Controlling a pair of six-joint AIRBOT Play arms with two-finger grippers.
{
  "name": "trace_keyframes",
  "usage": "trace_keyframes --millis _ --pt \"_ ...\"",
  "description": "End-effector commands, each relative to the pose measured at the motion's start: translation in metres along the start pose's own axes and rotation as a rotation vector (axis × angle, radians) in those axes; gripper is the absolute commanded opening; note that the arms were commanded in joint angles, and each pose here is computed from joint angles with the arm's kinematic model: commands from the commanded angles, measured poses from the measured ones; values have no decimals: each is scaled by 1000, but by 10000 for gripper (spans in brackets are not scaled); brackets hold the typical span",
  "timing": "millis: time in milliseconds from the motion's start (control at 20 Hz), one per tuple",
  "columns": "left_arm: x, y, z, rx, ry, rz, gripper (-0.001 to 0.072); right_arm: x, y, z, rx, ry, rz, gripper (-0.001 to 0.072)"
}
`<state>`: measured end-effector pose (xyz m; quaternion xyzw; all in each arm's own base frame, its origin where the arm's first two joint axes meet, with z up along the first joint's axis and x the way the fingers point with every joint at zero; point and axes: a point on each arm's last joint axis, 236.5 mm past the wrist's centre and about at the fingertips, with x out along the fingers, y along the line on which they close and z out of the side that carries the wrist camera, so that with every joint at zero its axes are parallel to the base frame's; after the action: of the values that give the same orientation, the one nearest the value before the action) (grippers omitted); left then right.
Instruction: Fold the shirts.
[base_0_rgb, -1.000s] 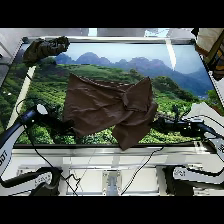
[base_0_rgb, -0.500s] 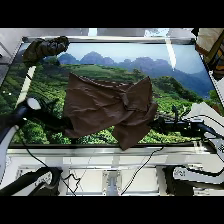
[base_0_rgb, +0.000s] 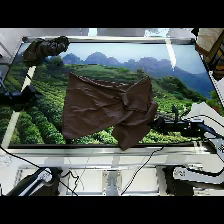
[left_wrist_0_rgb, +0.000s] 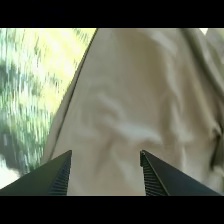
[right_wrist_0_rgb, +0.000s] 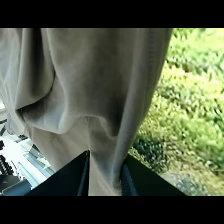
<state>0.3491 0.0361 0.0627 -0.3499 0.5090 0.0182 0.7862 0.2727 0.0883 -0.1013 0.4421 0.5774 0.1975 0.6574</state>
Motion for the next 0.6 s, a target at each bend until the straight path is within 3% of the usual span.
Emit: trace_keyframes --millis 0,200,550 --pt "23 33 -40 -168 161 -56 458 0 0 2 0 -9 -2 243" --pt "62 35 -88 -303 214 -252 458 0 2 3 5 -12 6 243" --pt "89 74 -146 -336 360 -158 458 0 7 8 19 -33 30 243"
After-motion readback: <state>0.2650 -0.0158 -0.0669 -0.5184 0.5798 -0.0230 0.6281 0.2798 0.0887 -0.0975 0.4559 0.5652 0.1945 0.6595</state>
